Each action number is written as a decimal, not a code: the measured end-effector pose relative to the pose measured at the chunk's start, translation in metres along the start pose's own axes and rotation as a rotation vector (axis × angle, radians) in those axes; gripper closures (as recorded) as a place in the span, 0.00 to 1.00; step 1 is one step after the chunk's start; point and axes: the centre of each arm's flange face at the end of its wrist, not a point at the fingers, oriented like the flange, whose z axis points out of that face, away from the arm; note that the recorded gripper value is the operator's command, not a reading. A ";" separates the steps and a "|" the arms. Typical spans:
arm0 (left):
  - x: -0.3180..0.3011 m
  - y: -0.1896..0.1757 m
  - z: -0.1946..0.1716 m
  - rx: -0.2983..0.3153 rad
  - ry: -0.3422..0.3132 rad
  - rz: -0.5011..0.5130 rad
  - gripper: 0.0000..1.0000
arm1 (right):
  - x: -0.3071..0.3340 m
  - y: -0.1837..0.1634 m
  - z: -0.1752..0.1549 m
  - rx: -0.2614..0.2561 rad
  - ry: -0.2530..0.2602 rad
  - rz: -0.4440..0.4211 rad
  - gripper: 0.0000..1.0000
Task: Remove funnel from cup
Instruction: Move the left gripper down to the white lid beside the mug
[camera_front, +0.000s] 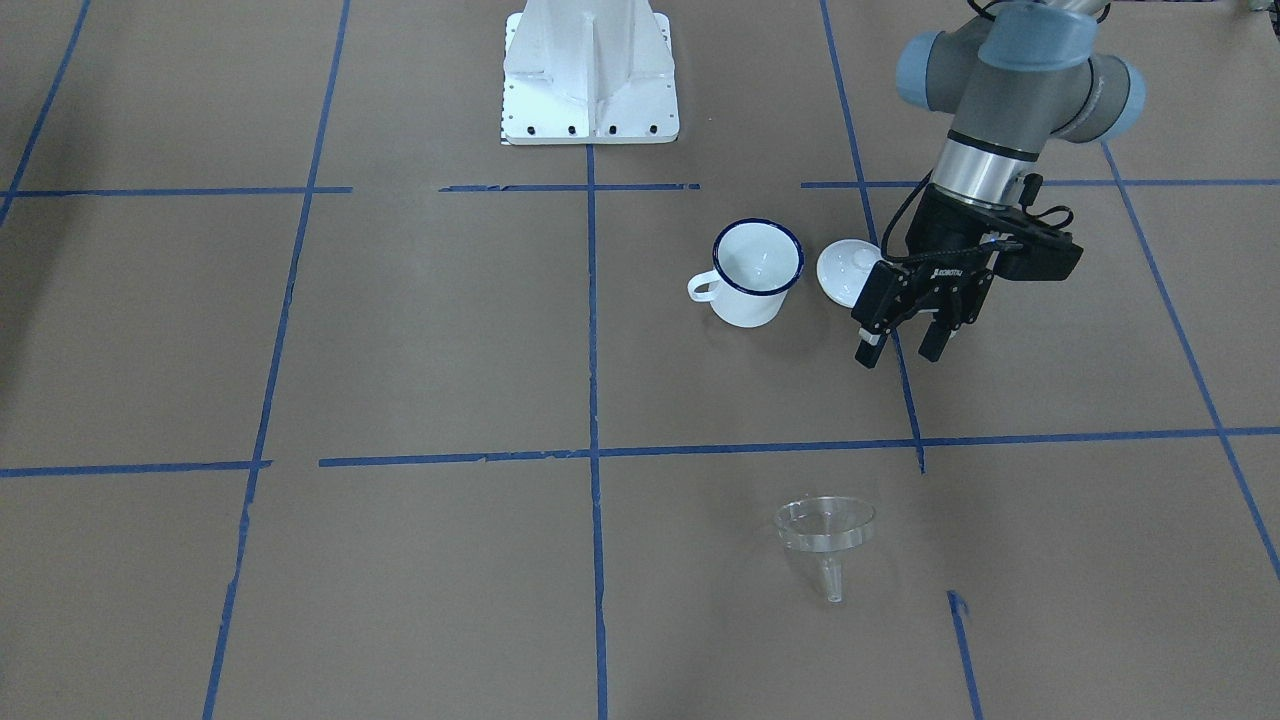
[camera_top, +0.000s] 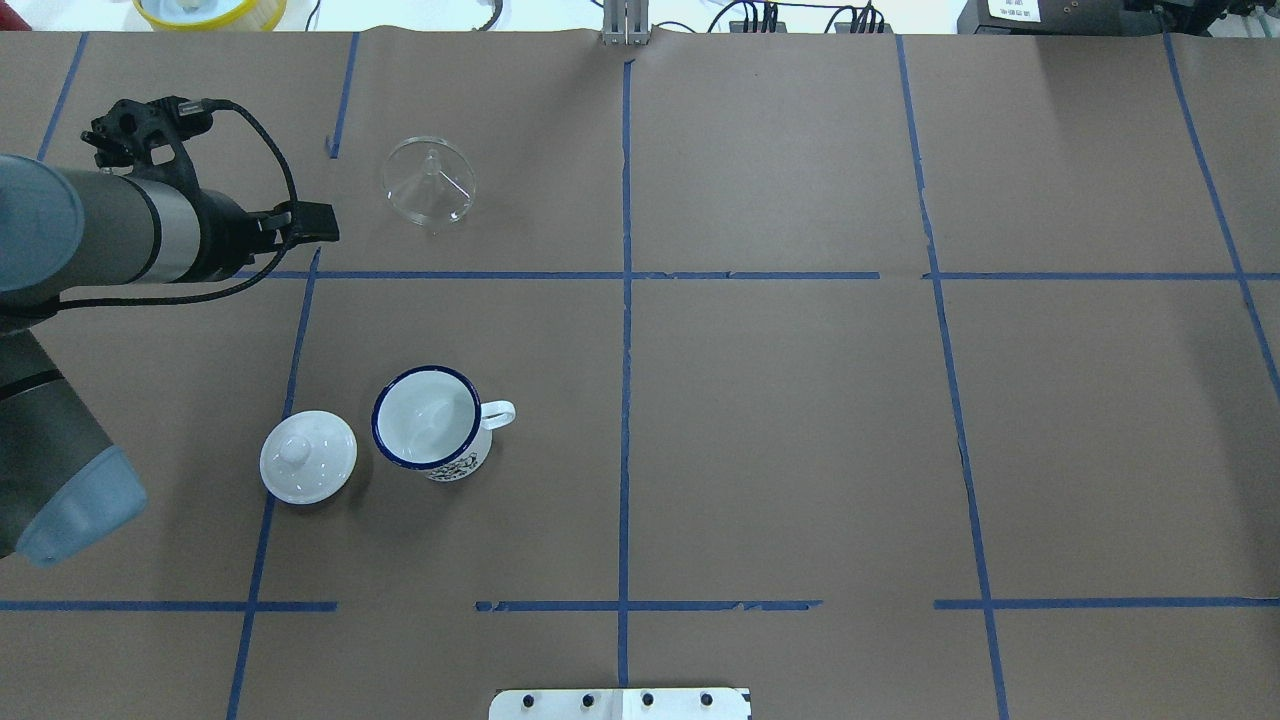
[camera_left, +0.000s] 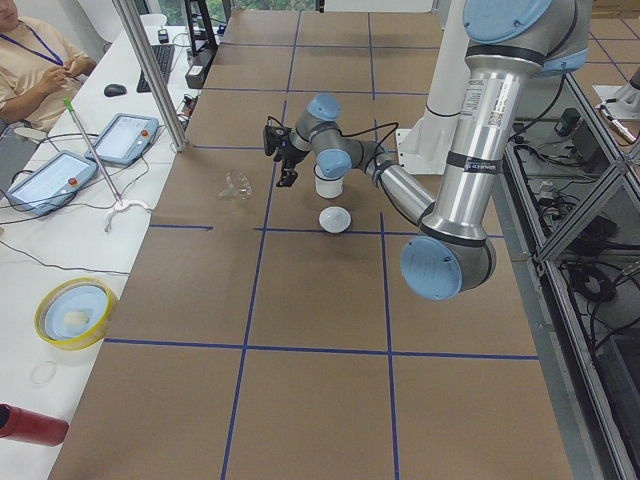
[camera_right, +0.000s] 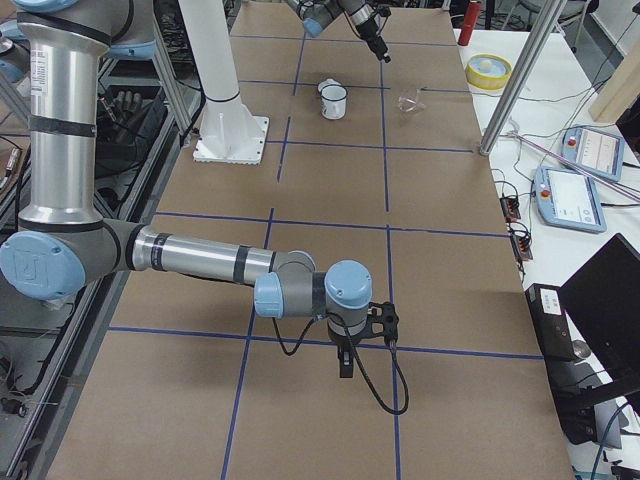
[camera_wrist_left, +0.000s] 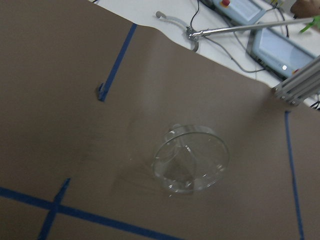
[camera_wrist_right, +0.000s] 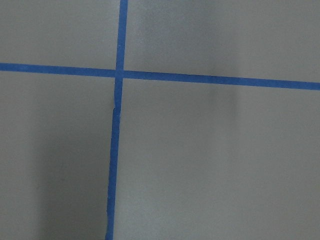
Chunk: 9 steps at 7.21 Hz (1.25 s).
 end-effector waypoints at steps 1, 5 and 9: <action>-0.001 0.006 -0.016 -0.076 -0.047 0.085 0.00 | 0.000 0.000 0.000 0.000 0.000 0.000 0.00; -0.018 0.056 0.005 -0.311 -0.044 0.191 0.00 | 0.000 0.000 0.000 0.000 0.000 0.000 0.00; -0.053 0.121 0.057 -0.349 0.006 0.153 0.00 | 0.000 0.000 0.000 0.000 0.000 0.000 0.00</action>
